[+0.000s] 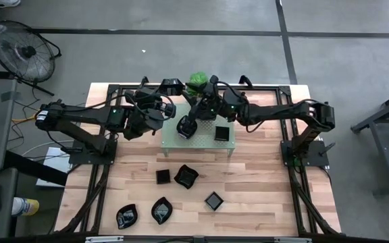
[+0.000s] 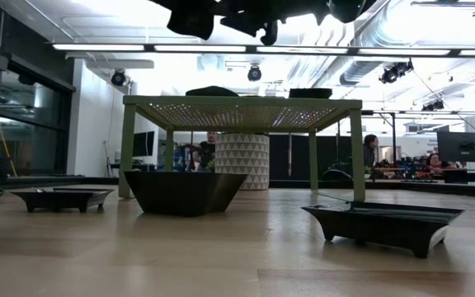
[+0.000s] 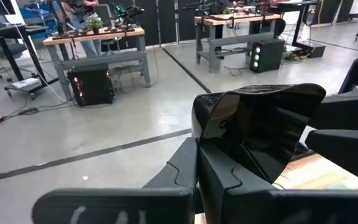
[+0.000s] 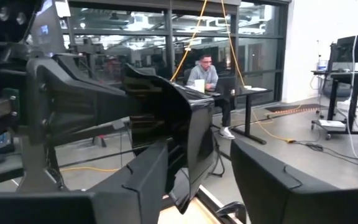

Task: Pick & Place Mini shaped plates
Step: Stack the black distorted square plate on the other black distorted square plate on the shelf

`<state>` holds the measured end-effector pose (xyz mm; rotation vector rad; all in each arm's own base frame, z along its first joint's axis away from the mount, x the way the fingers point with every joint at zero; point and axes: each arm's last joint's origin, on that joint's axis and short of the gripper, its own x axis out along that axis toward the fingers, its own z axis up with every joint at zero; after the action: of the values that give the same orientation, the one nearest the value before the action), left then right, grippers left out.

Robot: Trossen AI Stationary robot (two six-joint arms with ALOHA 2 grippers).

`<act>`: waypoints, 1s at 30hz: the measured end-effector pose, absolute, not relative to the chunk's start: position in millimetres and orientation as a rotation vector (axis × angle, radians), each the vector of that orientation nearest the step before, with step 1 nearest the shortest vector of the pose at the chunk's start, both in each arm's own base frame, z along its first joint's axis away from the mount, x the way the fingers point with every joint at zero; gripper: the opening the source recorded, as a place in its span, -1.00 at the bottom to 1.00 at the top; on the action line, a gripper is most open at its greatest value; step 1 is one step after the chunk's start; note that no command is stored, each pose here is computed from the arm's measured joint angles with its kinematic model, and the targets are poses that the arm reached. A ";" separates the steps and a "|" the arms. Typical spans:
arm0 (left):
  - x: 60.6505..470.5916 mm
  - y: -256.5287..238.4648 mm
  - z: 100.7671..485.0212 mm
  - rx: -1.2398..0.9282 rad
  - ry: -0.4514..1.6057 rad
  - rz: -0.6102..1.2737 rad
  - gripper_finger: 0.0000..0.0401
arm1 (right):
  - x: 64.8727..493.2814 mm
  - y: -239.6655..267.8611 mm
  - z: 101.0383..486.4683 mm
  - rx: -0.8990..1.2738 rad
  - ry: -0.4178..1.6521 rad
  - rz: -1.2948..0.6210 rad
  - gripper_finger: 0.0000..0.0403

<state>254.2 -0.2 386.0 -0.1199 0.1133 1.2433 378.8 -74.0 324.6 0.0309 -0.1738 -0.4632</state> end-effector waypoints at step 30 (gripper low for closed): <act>254.8 -0.4 386.1 -0.125 0.120 1.229 -1.00 | 385.6 -79.0 318.8 0.032 -0.243 -0.416 -0.65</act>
<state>254.8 -0.4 386.1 -0.1246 0.1198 1.2291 385.6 -79.0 318.8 0.0318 -0.2435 -0.4161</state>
